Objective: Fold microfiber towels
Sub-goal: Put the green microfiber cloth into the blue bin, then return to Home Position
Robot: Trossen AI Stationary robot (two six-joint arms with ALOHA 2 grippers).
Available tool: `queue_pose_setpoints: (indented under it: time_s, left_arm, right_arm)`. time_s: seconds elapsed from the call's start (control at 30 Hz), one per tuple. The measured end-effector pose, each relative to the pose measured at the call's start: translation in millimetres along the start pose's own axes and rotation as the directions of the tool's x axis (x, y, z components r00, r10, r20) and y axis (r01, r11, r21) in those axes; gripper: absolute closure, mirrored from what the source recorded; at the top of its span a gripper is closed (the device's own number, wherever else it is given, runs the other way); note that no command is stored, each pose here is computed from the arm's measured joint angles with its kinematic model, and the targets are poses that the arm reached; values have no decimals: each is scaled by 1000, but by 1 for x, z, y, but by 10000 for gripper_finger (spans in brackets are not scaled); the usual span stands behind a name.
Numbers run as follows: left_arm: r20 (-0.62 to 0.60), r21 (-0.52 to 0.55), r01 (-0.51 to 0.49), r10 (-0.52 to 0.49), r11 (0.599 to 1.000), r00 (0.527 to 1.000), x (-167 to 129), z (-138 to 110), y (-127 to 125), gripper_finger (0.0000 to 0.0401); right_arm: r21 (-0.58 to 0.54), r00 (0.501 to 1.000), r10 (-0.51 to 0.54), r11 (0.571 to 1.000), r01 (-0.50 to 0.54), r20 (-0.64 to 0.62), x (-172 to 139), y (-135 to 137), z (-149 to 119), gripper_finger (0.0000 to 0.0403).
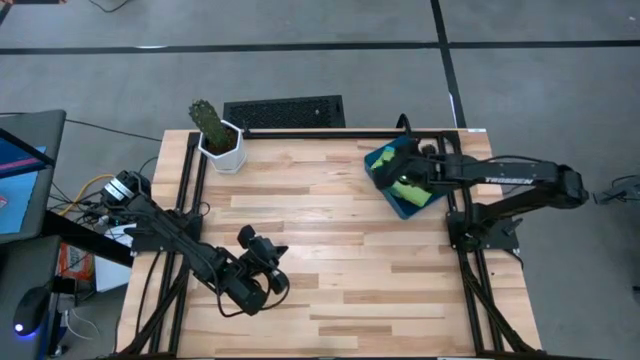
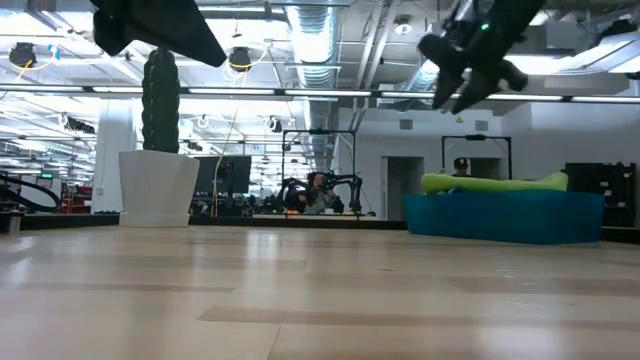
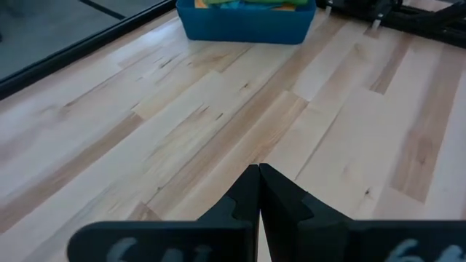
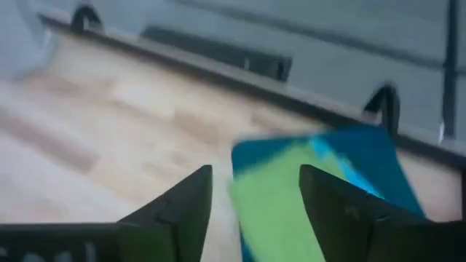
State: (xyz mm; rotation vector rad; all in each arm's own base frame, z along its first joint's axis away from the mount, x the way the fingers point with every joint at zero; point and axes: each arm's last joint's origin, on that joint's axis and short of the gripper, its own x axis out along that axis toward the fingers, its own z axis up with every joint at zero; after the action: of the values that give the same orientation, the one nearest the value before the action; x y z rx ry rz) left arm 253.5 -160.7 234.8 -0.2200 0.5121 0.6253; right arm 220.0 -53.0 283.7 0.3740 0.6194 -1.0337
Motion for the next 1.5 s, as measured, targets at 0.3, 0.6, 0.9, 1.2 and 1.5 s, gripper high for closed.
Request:
queue_pose_setpoints:
  time_s: [0.3, 0.6, 0.9, 1.2, 1.5]
  left_arm:
    - [-10, 12, -12, 12, 1000, 1000, -1, -2, 2, 401]
    - [-13, 22, -20, 20, 1000, 1000, -1, -2, 3, 401]
    - [-3, 22, -28, 28, 999, 1000, -1, -2, 4, 401]
    - [-14, 48, -17, 18, 999, 1000, -3, 1, 6, 401]
    - [72, 173, 14, -27, 985, 997, -44, 55, 59, 401]
  right_arm:
    - [-54, 986, -159, 986, 156, -60, 59, 3, -22, 251]
    - [30, 937, -278, 956, 291, -213, 123, -37, -57, 306]
    - [74, 945, -228, 965, 251, -235, 136, -47, -54, 323]
    - [113, 992, -121, 986, 124, -30, 77, -59, -12, 323]
    - [-141, 911, 371, 926, -350, 181, -20, -66, -12, 330]
